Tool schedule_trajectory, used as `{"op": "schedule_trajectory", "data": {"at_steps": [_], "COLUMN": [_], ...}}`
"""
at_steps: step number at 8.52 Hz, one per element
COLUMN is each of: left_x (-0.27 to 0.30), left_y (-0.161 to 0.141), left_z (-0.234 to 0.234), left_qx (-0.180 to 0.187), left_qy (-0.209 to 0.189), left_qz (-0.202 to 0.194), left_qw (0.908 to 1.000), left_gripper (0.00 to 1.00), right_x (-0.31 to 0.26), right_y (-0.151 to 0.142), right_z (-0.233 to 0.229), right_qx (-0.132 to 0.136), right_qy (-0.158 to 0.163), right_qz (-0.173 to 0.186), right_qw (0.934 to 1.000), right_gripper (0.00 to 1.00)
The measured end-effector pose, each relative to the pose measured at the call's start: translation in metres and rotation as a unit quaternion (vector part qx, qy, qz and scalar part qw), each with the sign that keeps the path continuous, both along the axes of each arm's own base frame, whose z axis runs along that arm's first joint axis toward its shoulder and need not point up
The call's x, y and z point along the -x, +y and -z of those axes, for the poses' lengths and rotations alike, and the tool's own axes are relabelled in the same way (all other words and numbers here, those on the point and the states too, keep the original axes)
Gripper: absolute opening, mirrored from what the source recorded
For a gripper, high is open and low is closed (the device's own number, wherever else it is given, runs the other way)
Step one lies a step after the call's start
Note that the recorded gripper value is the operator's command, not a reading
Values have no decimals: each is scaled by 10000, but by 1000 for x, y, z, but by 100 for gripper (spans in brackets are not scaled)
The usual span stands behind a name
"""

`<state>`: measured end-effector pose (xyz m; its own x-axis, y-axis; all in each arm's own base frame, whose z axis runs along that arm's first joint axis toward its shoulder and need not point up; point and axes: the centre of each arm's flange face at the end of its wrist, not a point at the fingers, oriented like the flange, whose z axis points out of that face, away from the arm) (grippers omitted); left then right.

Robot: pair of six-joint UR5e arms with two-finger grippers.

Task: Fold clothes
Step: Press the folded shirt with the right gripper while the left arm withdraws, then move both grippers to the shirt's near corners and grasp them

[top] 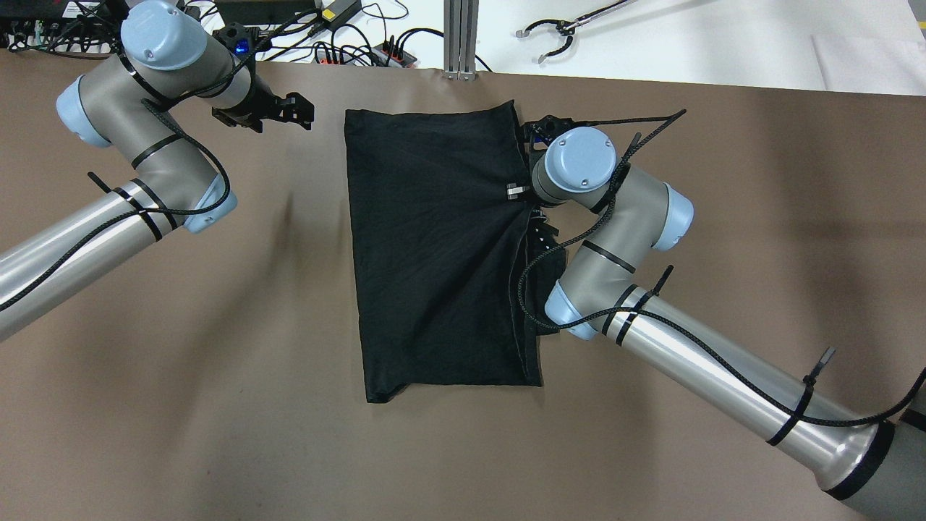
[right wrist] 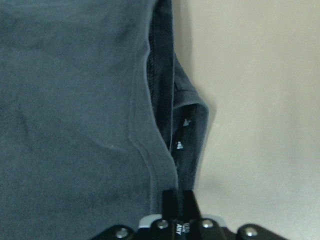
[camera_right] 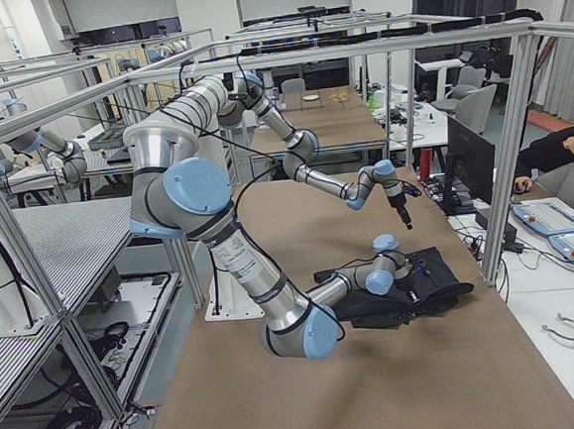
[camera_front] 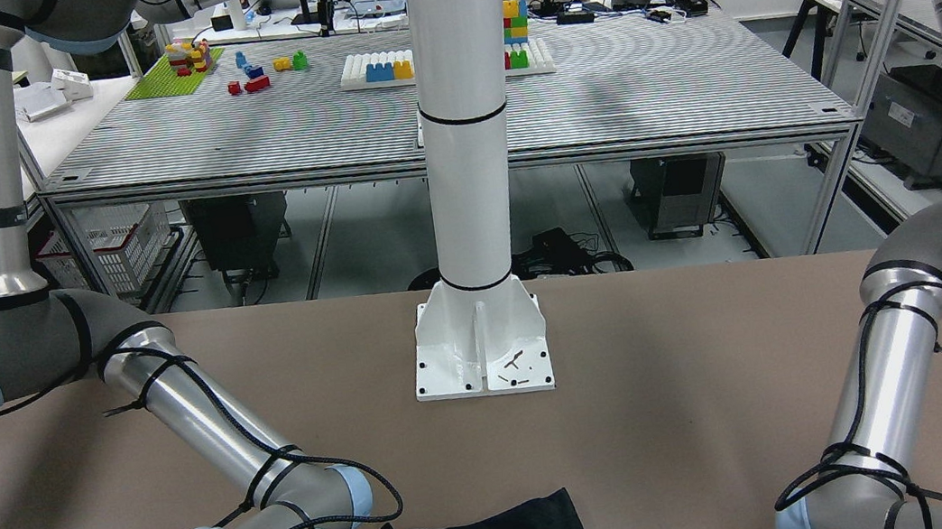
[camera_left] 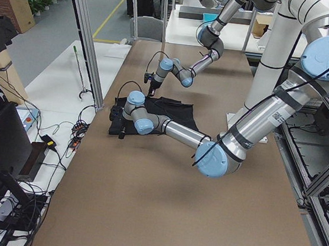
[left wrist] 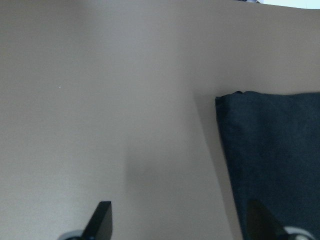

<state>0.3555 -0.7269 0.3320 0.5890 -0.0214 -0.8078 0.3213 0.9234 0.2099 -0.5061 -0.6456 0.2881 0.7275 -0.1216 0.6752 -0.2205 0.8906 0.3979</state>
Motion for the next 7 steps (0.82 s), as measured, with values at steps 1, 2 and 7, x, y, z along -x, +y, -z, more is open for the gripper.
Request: {"op": "schedule_trajectory", "data": {"at_steps": [1, 2, 7], "left_x": [0, 0, -6], "left_y": [0, 0, 41], "left_z": [0, 0, 19], "left_qx": [-3, -3, 31], "left_qy": [1, 10, 373], "left_qz": [-14, -28, 4], "left_qw": [10000, 10000, 9993], "left_gripper": [94, 94, 94], "right_x": [-5, -9, -42], "right_y": [-1, -3, 26], "right_z": [-3, 0, 46], "right_qx": [-9, 3, 799], "right_qy": [-7, -59, -1122], "right_qz": [-8, -17, -449], "right_qw": [10000, 10000, 9894], "right_gripper": [93, 93, 93]}}
